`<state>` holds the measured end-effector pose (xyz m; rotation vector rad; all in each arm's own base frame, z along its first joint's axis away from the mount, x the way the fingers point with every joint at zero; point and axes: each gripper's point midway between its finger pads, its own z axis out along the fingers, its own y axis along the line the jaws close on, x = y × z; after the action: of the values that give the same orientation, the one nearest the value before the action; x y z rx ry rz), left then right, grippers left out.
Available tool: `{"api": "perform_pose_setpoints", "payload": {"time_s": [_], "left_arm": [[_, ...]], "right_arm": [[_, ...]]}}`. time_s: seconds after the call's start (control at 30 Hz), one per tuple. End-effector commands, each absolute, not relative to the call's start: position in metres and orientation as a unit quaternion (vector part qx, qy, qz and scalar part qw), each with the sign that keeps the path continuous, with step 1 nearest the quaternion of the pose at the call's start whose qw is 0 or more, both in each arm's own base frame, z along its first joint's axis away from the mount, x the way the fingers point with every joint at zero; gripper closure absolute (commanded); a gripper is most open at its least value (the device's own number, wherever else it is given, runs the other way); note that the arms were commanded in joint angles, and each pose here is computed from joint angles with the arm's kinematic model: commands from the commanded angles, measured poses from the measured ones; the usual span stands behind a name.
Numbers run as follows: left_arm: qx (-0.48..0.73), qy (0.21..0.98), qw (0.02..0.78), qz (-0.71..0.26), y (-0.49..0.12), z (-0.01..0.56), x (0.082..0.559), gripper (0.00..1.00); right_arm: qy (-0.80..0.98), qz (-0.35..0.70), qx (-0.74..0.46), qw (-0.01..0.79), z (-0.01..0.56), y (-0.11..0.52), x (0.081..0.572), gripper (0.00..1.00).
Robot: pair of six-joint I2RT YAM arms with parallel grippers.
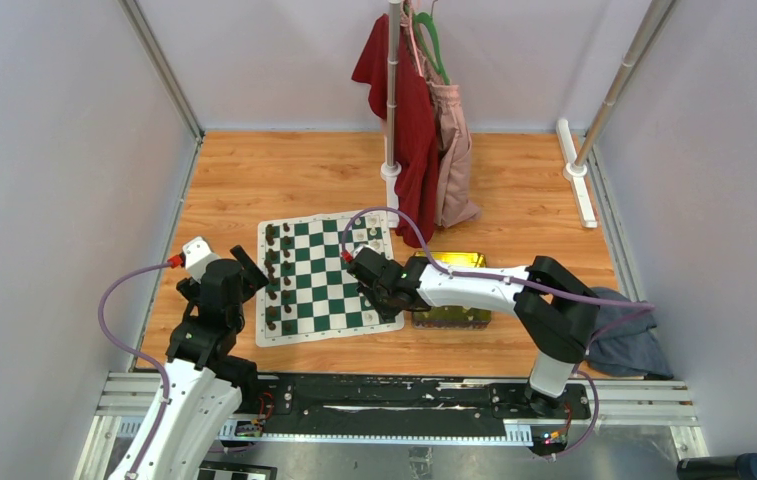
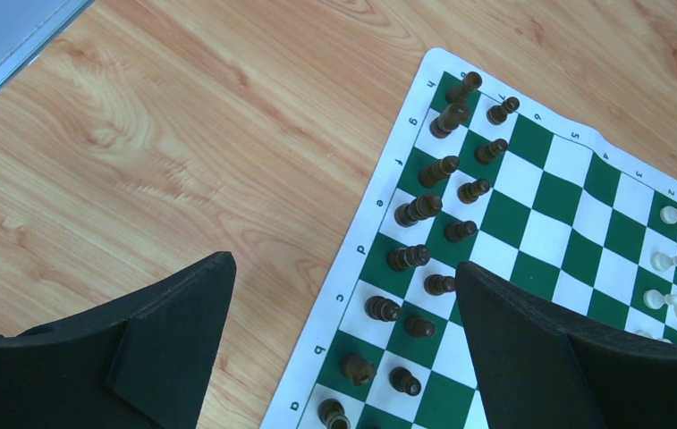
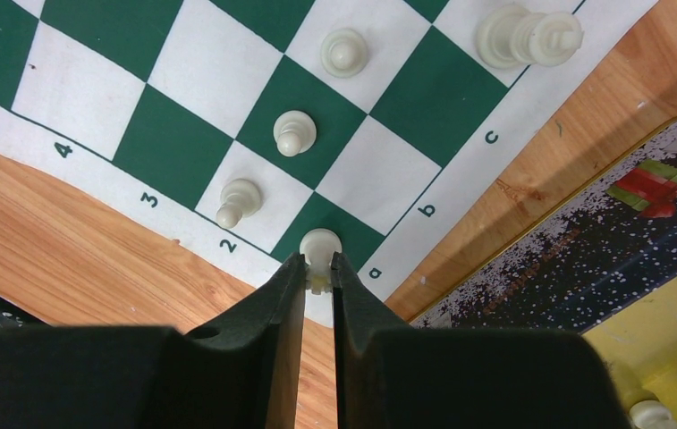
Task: Set up the chess pieces on the board
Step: Place the chess piece on the chessboard.
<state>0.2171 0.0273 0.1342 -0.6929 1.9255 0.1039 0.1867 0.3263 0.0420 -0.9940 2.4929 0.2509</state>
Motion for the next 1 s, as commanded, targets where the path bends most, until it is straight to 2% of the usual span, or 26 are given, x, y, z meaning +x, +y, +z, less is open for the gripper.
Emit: {"api": "perform_pose_setpoints", "payload": {"time_s": [0.0,0.2,0.97], "left_arm": [[-0.292,0.804,0.515,0.055,0.030,0.129,0.215,0.00],[-0.292,0.804,0.516,0.055,0.030,0.129,0.215,0.00],[-0.292,0.804,0.515,0.055,0.030,0.129,0.214,0.00]], "right_arm": [[0.903,0.083,-0.367,0.208,0.034,0.322,0.180,0.77],[0.901,0.082,-0.370,0.211,0.036,0.323,0.181,0.68],[0.890,0.087,-0.374,0.244,0.074,0.333,0.193,0.62]]}}
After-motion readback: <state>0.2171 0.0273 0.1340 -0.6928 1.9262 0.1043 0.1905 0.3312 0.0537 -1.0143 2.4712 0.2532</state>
